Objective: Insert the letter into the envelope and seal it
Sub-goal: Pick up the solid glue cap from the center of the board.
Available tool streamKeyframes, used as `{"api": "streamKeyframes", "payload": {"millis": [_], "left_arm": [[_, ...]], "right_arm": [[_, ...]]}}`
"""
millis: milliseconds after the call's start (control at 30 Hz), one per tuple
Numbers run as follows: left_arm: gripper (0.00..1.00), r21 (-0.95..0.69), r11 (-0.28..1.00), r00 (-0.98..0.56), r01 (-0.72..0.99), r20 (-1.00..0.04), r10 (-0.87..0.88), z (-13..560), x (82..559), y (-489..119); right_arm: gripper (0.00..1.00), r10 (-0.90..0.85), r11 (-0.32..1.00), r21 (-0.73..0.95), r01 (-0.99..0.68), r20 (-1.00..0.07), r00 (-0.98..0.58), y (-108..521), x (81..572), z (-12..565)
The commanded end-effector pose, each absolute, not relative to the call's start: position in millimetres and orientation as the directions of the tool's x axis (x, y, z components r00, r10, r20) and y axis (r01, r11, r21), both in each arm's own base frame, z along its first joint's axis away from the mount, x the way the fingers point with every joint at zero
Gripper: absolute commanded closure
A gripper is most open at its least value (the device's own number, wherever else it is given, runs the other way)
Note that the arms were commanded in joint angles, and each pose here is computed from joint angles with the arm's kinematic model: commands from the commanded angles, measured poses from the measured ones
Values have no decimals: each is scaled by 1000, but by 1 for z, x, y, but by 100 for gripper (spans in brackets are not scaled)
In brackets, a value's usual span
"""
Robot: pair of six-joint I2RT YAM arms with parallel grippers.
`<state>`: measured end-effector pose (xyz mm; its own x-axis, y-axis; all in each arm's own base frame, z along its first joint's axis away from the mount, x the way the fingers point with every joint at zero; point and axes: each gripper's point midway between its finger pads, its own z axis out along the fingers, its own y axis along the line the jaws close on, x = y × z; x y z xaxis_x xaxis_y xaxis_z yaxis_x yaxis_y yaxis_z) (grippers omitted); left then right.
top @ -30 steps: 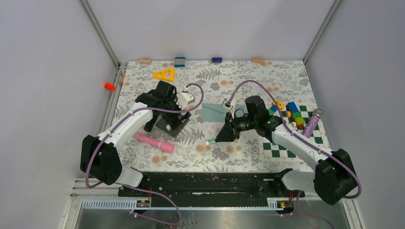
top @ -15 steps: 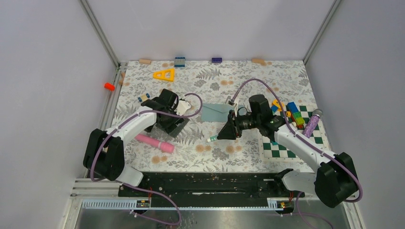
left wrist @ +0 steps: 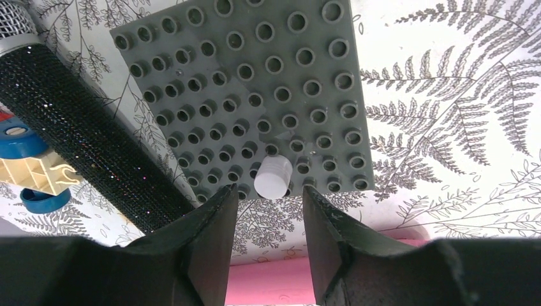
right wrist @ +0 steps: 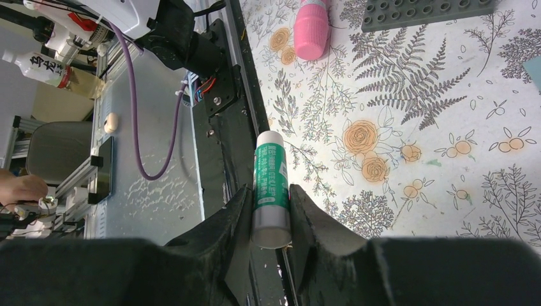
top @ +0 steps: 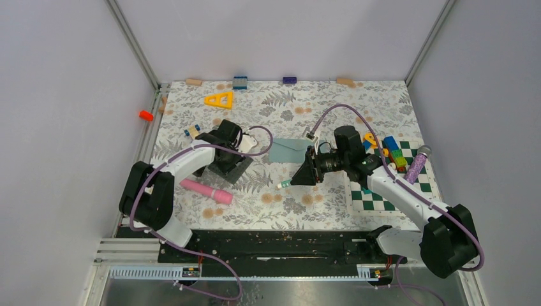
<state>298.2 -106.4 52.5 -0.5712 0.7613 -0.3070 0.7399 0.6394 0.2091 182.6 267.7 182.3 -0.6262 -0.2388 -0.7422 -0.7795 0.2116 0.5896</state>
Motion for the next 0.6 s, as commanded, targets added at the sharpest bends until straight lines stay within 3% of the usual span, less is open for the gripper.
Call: {"api": "streamKeyframes", "payload": {"millis": [0, 567], "left_arm": [[57, 265, 639, -562, 722, -314, 765, 50, 310, -102], [67, 220, 626, -568, 749, -275, 776, 35, 303, -103]], "right_arm": [[75, -216, 175, 573, -801, -771, -599, 269, 182, 195], [75, -214, 177, 577, -798, -768, -603, 269, 182, 195]]}}
